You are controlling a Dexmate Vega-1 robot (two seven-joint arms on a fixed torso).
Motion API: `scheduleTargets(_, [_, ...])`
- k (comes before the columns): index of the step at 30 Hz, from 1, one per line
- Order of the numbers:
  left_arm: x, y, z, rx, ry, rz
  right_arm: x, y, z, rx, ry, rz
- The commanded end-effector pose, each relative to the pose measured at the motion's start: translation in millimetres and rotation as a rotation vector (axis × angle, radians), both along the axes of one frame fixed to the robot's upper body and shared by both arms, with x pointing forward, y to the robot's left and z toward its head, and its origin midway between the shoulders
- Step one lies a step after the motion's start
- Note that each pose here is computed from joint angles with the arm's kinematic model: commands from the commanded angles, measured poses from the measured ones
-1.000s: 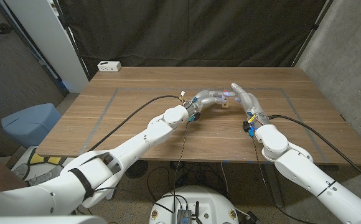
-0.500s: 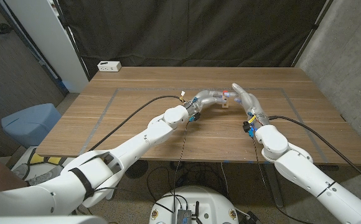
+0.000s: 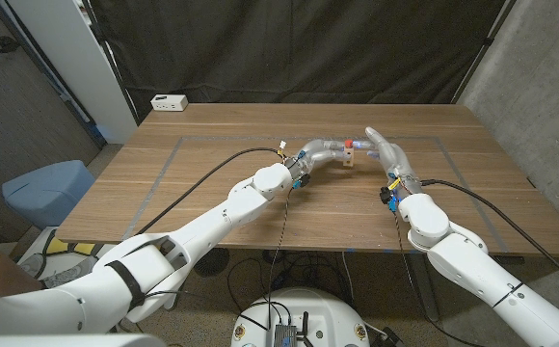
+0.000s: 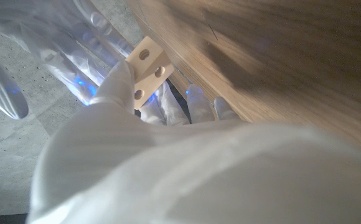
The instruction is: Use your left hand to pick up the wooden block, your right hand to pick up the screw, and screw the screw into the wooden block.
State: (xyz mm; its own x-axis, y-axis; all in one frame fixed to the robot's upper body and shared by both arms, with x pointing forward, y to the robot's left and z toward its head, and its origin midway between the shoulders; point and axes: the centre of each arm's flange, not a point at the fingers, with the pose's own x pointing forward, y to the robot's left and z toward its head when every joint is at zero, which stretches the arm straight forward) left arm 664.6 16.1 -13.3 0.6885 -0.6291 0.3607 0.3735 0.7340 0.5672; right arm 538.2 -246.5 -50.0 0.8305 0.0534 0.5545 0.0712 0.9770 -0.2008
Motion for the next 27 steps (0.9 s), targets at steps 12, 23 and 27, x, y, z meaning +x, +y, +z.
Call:
scheduleTargets(12, [-3.7, 1.1, -0.6, 0.003, -0.006, -0.003, 4.8, -3.0, 1.4, -0.01, 0.003, -0.002])
scheduleTargets(23, [-5.3, -0.5, 0.2, 0.007, -0.009, -0.006, 8.8, -4.4, 2.7, -0.019, 0.014, 0.019])
scheduleTargets(27, [-5.8, -1.0, 0.5, 0.007, -0.01, -0.006, 10.2, -5.4, 3.0, -0.024, 0.021, 0.029])
